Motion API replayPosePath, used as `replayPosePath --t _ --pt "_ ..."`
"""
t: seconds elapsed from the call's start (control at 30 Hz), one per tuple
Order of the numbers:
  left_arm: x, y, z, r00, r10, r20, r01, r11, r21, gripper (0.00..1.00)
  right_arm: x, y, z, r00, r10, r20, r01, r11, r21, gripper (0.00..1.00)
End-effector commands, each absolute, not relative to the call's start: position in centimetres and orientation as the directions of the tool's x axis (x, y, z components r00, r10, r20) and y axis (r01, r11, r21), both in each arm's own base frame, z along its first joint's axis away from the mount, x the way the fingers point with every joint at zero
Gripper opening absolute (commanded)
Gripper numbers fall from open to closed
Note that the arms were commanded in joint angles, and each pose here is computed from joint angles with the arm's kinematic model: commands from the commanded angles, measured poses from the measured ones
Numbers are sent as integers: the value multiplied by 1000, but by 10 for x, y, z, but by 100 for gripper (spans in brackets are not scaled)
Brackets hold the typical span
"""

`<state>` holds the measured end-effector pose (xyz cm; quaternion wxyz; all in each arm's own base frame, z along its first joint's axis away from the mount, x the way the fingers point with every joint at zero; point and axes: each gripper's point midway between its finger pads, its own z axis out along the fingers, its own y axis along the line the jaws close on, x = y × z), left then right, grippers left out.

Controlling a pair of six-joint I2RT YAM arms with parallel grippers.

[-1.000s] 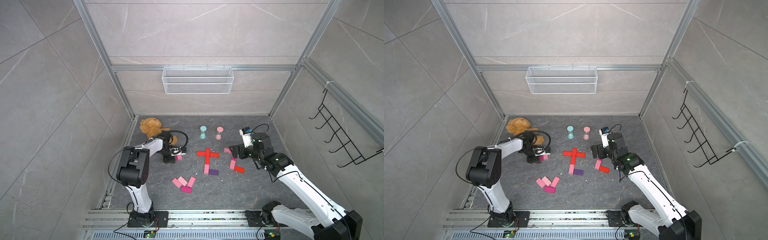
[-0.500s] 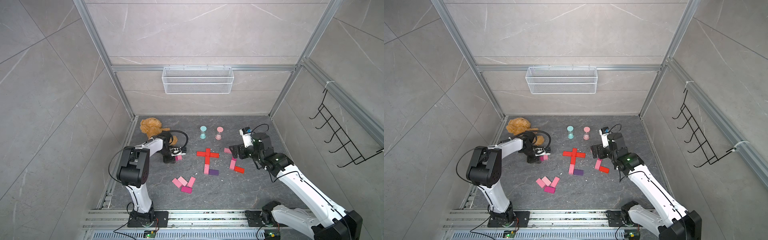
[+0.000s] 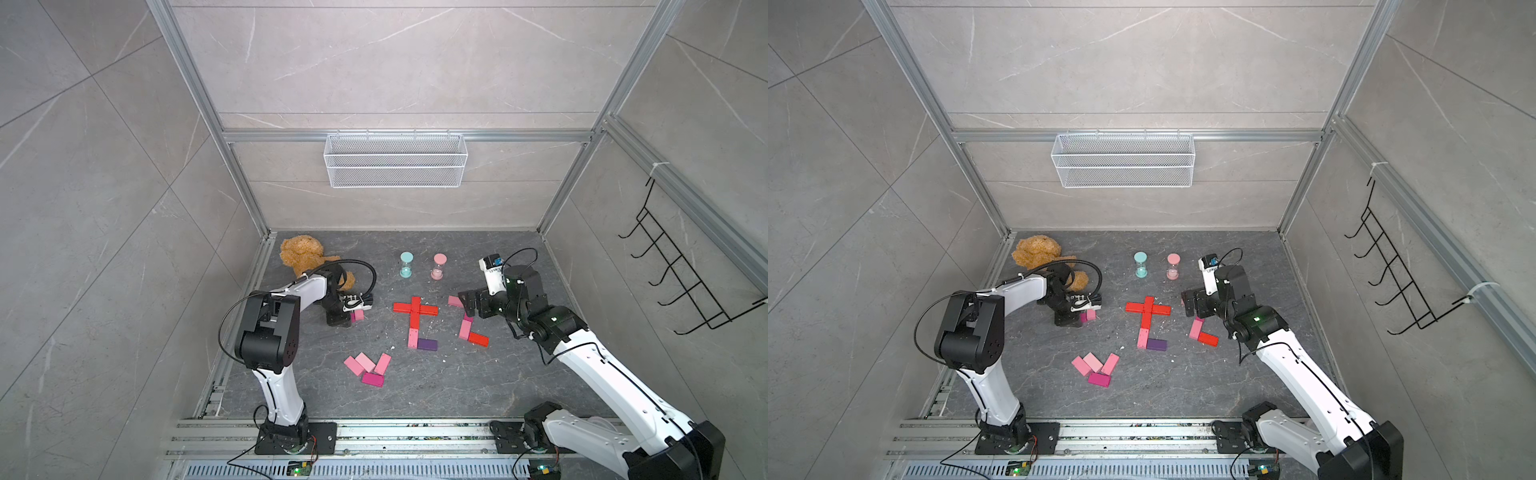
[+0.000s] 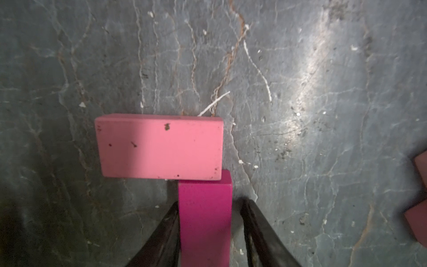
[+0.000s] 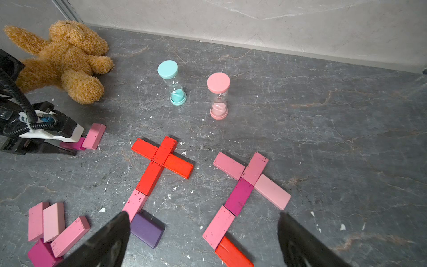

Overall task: Assemble the letter t with building blocks
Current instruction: Assemble the building block at the center of the board.

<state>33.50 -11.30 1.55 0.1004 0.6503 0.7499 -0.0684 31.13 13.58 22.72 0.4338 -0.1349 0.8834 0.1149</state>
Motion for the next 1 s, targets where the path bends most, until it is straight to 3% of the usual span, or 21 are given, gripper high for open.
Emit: replayPosePath --t 0.0,0.97 --pt "335 -101 -8 -145 977 -156 989 149 15 45 312 134 244 -551 -142 -822 -343 937 67 100" --pt "344 -96 -14 -140 982 -125 988 146 40 45 314 136 242 -555 -147 -819 -346 936 67 100"
